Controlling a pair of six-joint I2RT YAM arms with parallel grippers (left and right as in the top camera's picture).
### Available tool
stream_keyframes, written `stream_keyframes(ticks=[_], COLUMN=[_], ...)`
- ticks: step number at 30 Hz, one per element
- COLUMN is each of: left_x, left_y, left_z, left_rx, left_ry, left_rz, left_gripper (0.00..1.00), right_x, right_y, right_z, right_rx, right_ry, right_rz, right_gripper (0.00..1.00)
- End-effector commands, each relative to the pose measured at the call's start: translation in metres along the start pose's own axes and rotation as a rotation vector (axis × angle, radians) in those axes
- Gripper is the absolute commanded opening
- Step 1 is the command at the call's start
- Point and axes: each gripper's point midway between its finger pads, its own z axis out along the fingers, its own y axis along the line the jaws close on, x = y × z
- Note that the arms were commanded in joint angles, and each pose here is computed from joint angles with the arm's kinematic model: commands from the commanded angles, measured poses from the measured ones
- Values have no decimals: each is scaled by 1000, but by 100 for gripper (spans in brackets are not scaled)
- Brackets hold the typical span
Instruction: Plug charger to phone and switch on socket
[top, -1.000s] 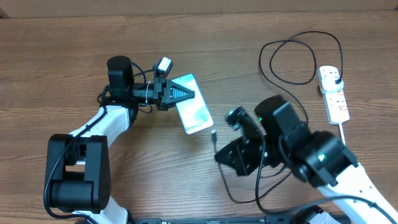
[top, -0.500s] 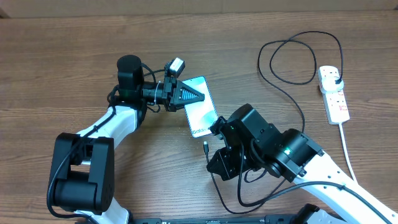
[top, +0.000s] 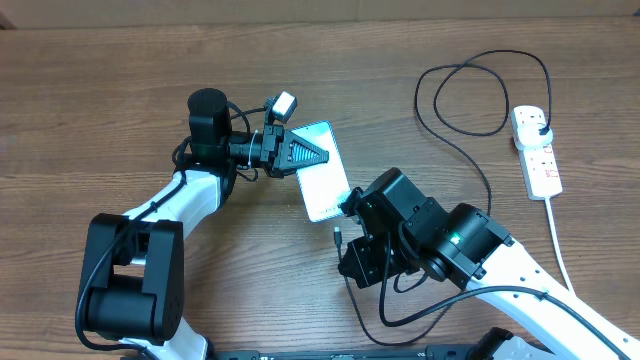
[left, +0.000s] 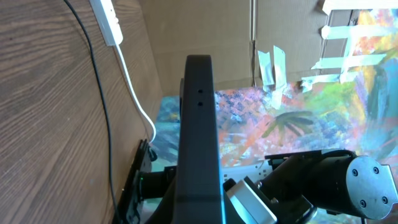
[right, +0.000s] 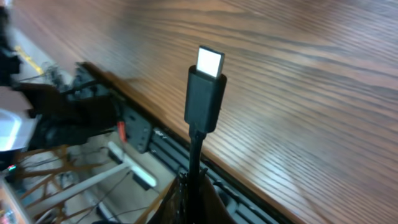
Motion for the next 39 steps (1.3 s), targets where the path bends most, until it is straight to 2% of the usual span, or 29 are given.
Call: stream_keyframes(ticks=[1, 18, 39], left_x=[3, 10, 11], left_y=[-3, -4, -4], left_z=[1, 14, 15], left_rx=[13, 20, 21], left_ry=[29, 67, 68], left_rz=[60, 57, 73], left_gripper=[4, 4, 4], right_x=[-1, -5, -4], right_y=[-11, -14, -18], right_z=[0, -1, -2], right_rx=[68, 91, 121], right_ry=[-16, -27, -21], right_rz=[-31, -188, -187], right_gripper=[4, 4, 4])
